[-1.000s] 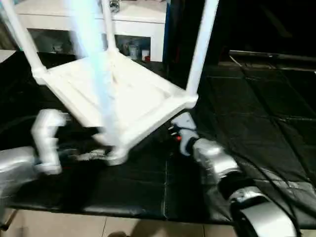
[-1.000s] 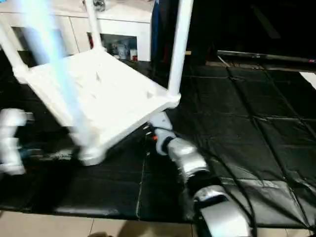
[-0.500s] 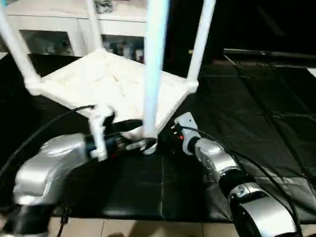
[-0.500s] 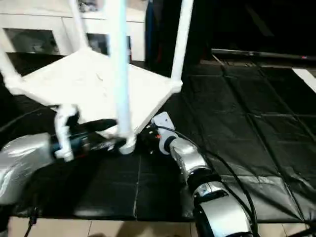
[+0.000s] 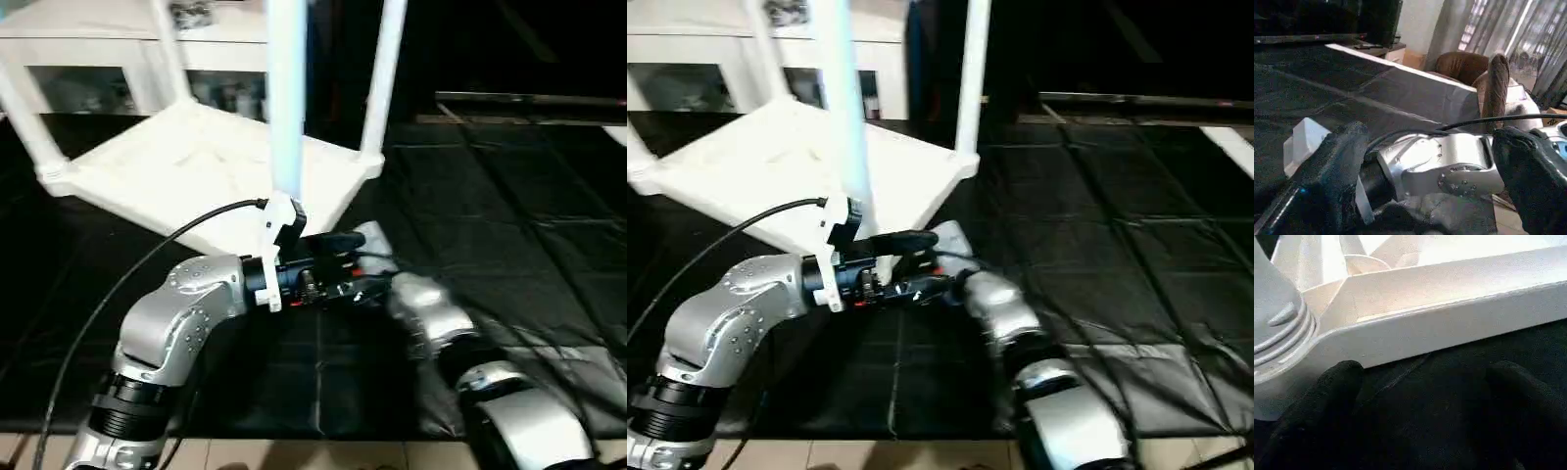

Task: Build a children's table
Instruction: Rotate table base

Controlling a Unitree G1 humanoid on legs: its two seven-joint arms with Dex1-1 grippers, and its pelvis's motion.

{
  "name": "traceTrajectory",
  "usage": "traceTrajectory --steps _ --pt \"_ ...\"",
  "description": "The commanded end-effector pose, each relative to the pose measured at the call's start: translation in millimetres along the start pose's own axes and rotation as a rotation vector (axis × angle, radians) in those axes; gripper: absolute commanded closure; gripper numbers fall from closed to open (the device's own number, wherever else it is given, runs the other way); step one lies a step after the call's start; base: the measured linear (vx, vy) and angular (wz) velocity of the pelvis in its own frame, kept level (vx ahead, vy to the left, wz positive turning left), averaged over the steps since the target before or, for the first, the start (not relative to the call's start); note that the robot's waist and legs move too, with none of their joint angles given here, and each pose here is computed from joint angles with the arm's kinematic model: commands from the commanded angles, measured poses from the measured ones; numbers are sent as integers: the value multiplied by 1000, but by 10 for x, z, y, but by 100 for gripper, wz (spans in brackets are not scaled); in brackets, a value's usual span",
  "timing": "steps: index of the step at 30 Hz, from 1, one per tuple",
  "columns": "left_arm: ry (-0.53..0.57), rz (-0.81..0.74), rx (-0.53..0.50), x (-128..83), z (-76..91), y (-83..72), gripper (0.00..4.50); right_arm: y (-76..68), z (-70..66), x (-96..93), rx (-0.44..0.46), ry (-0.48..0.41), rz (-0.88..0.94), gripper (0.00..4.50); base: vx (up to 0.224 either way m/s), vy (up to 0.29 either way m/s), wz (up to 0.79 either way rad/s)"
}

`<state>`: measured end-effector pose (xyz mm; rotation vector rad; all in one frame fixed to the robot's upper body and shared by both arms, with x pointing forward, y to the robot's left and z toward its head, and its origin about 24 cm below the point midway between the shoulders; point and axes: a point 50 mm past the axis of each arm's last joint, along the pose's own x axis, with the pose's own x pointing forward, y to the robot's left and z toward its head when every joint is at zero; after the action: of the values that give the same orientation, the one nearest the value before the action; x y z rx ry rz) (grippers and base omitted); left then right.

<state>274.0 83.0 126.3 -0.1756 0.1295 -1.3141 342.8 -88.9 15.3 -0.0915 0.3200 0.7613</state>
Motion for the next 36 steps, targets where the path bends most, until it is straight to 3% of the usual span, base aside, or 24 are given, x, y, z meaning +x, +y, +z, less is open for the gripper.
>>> traceTrajectory --steps 1,6,10,11,13,17,19,21,22,24,27,36 --pt "-7 -15 14 38 29 -3 2 -25 42 -10 -19 -13 9 0 0 0 0" --pt "4 -32 23 -39 48 -23 2 -109 28 -72 -48 0 -4 0 0 0 0" --pt "105 -94 15 -284 2 -94 2 -181 15 -137 -51 0 -11 0 0 0 0" --pt "197 -83 0 -523 -38 -86 2 -229 9 -192 -66 -1 -11 0 0 0 0" --pt "265 -66 -9 -685 -59 -64 2 -254 11 -224 -71 -7 -8 0 0 0 0" --pt "396 12 -11 -1025 -61 44 2 -301 34 -289 -76 -31 4 0 0 0 0" --pt "481 79 25 -1191 -54 144 2 -313 53 -321 -91 -47 23 0 0 0 0" --pt "589 206 125 -1340 -15 342 2 -320 88 -372 -114 -70 69 0 0 0 0" --pt "595 220 139 -1345 -8 367 2 -320 92 -377 -116 -72 74 0 0 0 0" --pt "639 336 294 -1342 64 586 2 -323 132 -430 -142 -88 122 0 0 0 0" --pt "666 380 407 -1255 76 749 2 -331 175 -483 -173 -94 157 0 0 0 0" --pt "812 334 501 -987 -149 1030 2 -248 177 -560 -199 -77 262 0 0 0 0"
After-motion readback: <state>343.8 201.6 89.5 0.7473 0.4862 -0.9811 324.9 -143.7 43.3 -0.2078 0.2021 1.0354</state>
